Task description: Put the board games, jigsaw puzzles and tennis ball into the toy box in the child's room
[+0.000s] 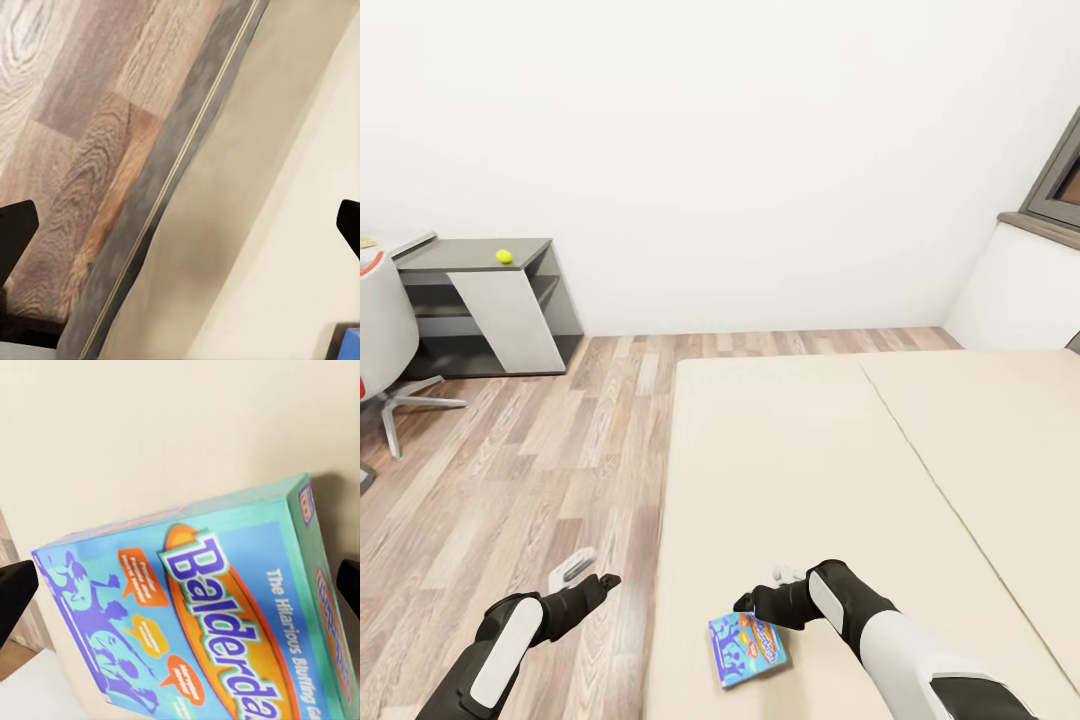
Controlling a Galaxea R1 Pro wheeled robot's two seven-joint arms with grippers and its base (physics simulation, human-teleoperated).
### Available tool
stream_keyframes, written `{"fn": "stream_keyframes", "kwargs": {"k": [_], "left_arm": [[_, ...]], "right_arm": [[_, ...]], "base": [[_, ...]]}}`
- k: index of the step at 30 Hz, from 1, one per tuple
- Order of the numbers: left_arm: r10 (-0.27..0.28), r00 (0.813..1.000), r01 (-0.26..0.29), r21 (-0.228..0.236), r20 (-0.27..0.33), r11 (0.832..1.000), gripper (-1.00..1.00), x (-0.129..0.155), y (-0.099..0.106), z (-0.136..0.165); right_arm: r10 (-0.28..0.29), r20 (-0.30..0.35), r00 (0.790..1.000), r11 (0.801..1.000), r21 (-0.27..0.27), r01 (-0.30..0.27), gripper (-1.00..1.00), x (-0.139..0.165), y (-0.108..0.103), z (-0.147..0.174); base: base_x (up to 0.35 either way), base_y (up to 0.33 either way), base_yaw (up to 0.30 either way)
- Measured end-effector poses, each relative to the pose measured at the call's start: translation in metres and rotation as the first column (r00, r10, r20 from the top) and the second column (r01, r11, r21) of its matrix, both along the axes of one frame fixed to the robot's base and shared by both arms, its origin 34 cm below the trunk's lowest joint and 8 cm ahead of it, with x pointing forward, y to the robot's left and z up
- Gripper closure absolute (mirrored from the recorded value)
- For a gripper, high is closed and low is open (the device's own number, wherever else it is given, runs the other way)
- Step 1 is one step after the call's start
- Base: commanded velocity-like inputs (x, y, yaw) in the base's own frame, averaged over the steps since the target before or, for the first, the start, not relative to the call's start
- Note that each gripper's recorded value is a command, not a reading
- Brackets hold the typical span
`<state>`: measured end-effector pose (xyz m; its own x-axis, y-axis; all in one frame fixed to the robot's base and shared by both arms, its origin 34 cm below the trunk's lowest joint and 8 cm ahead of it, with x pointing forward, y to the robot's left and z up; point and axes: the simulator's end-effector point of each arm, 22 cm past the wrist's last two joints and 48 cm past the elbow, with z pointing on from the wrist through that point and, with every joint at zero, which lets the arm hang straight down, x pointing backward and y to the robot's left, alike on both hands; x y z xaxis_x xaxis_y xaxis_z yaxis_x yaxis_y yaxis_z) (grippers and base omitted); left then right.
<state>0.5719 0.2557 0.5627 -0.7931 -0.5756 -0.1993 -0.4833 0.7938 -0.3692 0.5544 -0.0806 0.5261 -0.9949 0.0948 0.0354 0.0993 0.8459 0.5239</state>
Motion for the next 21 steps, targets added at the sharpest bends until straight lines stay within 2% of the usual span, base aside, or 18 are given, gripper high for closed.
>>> {"fn": "stream_keyframes", "kwargs": {"k": [21], "left_arm": [[0.0, 1.0, 0.0, -0.001, 0.0, 1.0, -1.0, 0.0, -0.0003, 0.0]], "right_arm": [[0.0, 0.0, 1.0, 1.0, 0.0, 0.0, -1.0, 0.0002, 0.0, 0.0001]], "base": [[0.0, 0.005, 0.0]]}}
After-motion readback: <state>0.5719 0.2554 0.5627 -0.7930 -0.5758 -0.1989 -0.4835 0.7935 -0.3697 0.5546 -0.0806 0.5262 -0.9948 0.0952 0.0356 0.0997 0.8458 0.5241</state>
